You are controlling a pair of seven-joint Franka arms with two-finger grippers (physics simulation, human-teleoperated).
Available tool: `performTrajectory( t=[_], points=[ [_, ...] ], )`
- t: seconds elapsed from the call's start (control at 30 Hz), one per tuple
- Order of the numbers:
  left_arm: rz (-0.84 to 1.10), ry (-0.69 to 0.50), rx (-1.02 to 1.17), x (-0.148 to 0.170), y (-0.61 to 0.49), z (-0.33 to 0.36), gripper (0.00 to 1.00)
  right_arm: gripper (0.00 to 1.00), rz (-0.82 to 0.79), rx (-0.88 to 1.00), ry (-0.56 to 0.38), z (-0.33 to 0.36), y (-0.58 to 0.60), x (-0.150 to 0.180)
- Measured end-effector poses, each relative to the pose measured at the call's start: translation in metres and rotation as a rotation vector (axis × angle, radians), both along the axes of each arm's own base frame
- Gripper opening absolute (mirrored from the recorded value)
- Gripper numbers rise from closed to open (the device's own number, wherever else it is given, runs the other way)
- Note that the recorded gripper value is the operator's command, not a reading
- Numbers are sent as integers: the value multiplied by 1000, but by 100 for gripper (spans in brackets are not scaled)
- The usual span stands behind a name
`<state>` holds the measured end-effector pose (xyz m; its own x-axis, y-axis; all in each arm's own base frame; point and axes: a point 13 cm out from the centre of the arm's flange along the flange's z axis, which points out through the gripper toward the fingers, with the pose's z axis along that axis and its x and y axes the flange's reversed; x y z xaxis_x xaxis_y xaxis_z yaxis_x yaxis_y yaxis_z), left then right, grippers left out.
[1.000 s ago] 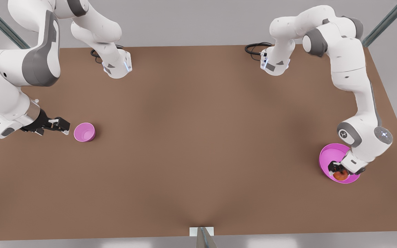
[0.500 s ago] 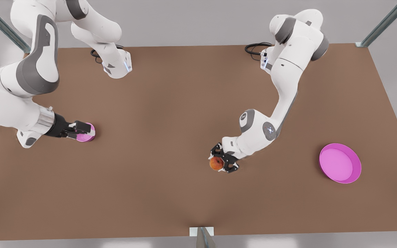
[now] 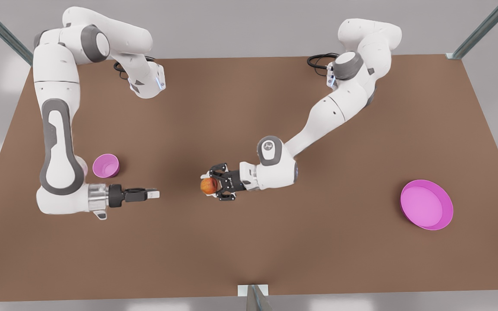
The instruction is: Use the left arm to pick up the apple from the plate, transfer it to the gripper of the right arm, and then use the right arm to place it into the bowl
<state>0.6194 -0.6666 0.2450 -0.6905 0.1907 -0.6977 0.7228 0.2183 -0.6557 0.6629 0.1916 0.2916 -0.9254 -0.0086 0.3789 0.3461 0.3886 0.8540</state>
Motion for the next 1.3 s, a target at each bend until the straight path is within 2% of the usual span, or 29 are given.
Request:
performTrajectory(
  t=[0.1,0.3,0.63,0.9,1.3],
  points=[
    [-2,-31,-32,0,-4,-8,70,100,-9,53,-33,-1,-8,4],
    [30,-177,-52,32,11,1,71,100,-24,182,-78,-19,-1,11],
    [8,-359,-61,33,4,11,71,100,59,288,-197,-43,72,20],
    [1,-449,-46,34,3,8,71,100,69,416,-229,-31,136,9],
    [-13,-533,-32,34,2,7,71,100,70,440,-276,-39,172,1]
  ],
)
